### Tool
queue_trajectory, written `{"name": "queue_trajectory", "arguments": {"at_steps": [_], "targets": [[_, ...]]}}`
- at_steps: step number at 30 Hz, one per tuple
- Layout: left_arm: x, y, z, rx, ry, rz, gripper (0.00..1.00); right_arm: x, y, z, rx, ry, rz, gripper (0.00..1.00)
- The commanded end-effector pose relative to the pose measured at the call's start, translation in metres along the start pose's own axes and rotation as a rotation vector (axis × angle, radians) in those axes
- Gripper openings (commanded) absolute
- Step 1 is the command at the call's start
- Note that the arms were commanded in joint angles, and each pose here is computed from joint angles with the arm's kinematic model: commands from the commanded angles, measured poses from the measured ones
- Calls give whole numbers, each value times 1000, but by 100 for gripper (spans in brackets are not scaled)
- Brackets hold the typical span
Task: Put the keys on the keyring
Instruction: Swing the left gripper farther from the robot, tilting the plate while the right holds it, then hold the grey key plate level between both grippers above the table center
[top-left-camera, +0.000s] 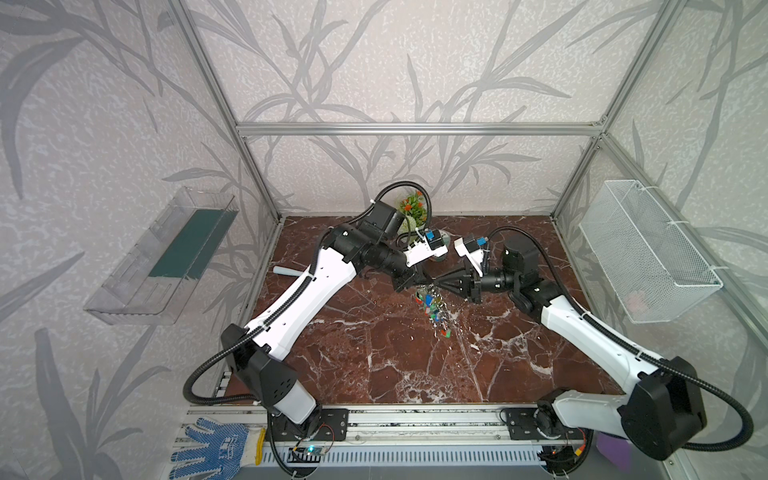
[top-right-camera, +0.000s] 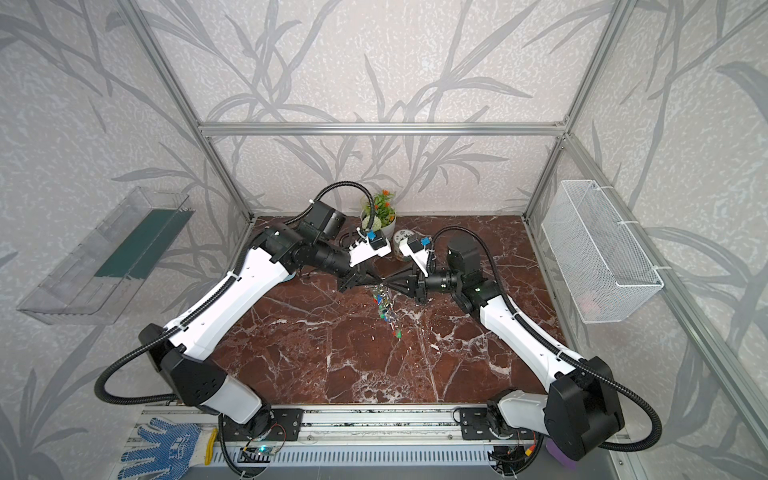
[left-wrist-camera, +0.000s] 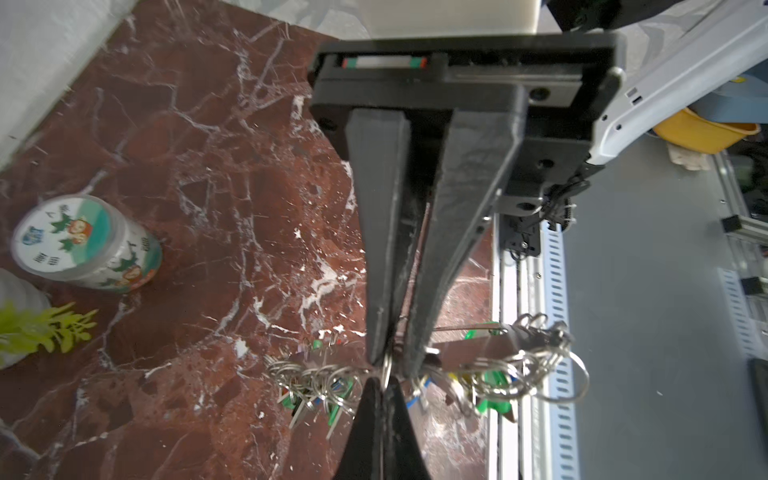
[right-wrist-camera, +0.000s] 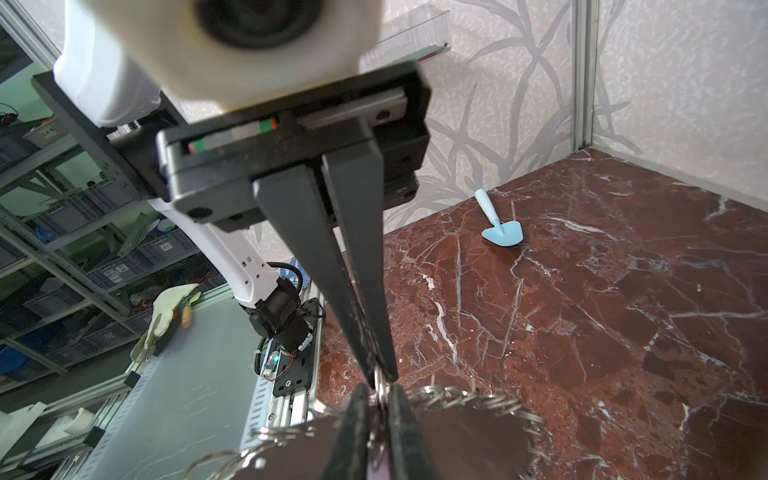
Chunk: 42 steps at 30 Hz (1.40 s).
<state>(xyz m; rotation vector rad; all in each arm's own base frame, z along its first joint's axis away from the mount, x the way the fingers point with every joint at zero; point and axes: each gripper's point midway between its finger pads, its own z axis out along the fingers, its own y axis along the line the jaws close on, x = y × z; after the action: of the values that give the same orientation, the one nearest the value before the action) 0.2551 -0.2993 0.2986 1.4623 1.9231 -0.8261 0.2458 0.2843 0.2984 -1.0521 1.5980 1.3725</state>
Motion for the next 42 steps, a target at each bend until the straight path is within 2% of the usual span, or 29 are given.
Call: {"name": "queue_trajectory", "arguments": {"at_steps": [1, 4, 8, 19, 23, 31, 42], "targets": [[-42, 11, -28, -144, -210, 84, 0, -25, 13, -5, -15, -37, -71, 31], [-43, 1, -37, -142, -268, 87, 0, -29, 15, -13, 11, -62, -73, 40], [-43, -7, -43, -142, -339, 70, 0, -33, 15, -22, 42, -94, -68, 47], [-63, -24, -70, -125, -698, 1, 0, -40, 15, -20, 13, -106, -39, 48], [-62, -24, -73, -129, -769, -26, 0, -42, 13, -18, 3, -111, -27, 48], [-64, -26, -79, -105, -900, -81, 0, -49, 11, -12, -20, -120, -34, 46], [-59, -16, -75, -132, -947, -127, 0, -52, 5, -8, -35, -133, -19, 31]]}}
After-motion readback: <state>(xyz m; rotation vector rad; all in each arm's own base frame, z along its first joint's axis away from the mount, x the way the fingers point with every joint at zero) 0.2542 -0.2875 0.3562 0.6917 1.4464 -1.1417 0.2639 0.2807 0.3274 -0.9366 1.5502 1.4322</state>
